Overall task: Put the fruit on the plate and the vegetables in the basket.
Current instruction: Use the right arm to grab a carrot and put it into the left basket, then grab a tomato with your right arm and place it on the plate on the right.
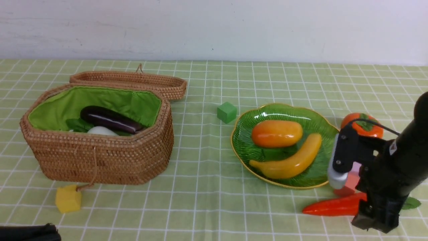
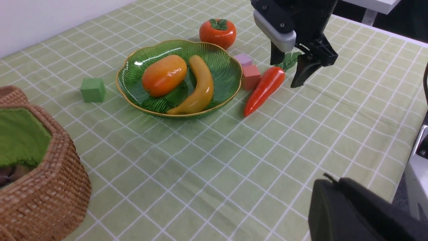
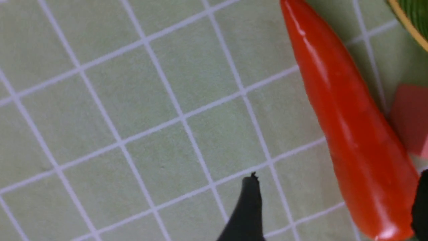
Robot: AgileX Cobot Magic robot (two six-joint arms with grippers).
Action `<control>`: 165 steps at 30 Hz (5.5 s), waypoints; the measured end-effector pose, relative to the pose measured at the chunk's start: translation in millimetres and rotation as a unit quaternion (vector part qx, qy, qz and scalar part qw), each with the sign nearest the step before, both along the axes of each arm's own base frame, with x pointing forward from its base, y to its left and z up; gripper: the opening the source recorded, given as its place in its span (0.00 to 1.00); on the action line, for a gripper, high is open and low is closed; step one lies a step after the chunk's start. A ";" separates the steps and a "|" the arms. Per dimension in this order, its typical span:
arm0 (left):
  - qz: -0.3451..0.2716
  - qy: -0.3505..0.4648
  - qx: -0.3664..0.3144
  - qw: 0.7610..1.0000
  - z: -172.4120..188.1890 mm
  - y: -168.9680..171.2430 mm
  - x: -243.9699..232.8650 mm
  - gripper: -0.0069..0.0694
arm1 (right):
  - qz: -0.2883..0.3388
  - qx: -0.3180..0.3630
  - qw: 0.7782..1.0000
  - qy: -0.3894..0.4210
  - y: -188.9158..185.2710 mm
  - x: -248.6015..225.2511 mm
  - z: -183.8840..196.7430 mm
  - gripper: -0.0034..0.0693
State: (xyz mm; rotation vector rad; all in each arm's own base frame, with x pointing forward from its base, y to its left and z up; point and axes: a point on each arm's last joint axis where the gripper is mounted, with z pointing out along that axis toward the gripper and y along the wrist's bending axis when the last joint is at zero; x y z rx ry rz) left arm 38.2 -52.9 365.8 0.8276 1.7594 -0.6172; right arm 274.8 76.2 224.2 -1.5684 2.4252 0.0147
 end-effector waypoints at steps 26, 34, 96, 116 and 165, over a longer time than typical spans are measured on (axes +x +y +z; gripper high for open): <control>0.000 -0.001 -0.001 1.000 0.2 0.0 0.1 0.10 | 0.060 -0.064 0.996 0.011 -0.6 33.1 -64.7 0.66; 0.000 -0.001 0.000 1.000 0.2 0.0 0.1 0.10 | 0.058 -0.063 0.996 0.026 -0.7 30.9 -65.9 0.47; 0.242 -0.060 -0.029 0.968 30.7 40.1 20.4 0.09 | -0.021 0.310 0.944 -0.110 248.3 82.3 164.1 0.66; 0.023 -0.021 0.021 0.999 20.5 -13.9 23.1 0.09 | -0.575 0.117 0.809 -0.017 -56.3 137.8 100.3 0.22; 0.026 -0.042 0.003 0.999 25.3 -16.9 27.0 0.09 | -0.576 0.320 0.750 0.055 -144.6 170.9 35.0 0.75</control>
